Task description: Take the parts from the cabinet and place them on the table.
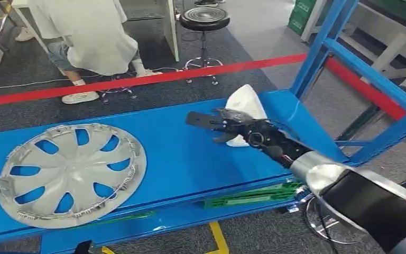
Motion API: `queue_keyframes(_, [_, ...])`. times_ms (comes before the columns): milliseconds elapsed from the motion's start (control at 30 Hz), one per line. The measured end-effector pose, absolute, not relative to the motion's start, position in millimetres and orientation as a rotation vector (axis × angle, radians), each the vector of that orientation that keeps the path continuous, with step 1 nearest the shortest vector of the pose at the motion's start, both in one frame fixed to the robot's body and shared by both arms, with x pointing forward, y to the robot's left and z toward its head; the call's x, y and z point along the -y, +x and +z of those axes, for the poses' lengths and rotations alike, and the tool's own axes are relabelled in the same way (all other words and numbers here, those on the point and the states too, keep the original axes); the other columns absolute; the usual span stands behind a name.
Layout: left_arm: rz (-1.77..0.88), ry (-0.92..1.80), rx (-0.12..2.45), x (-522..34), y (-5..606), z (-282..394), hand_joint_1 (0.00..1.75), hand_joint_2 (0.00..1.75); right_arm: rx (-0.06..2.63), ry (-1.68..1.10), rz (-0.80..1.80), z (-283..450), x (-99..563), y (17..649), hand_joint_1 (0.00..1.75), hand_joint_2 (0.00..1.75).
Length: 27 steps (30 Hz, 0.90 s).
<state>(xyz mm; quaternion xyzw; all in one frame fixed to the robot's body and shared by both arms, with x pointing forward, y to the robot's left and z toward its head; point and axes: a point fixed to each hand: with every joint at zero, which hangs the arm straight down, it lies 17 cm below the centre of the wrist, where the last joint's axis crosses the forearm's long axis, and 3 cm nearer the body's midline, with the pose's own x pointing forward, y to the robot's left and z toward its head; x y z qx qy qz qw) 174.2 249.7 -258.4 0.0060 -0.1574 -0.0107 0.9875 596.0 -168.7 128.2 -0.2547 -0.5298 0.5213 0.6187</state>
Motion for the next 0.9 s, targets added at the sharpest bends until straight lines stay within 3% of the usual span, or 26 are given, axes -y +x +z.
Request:
queue_keyframes(300, [-0.025, 0.023, 0.304, -252, 163, -262, 0.0, 0.0, 1.021, -0.706, 1.47, 130, 207, 599, 0.0, 1.75])
queue_keyframes(900, [-0.022, 0.023, 0.304, -254, 159, -263, 0.0, 0.0, 1.009, -0.702, 1.579, 122, 201, 586, 0.0, 1.75])
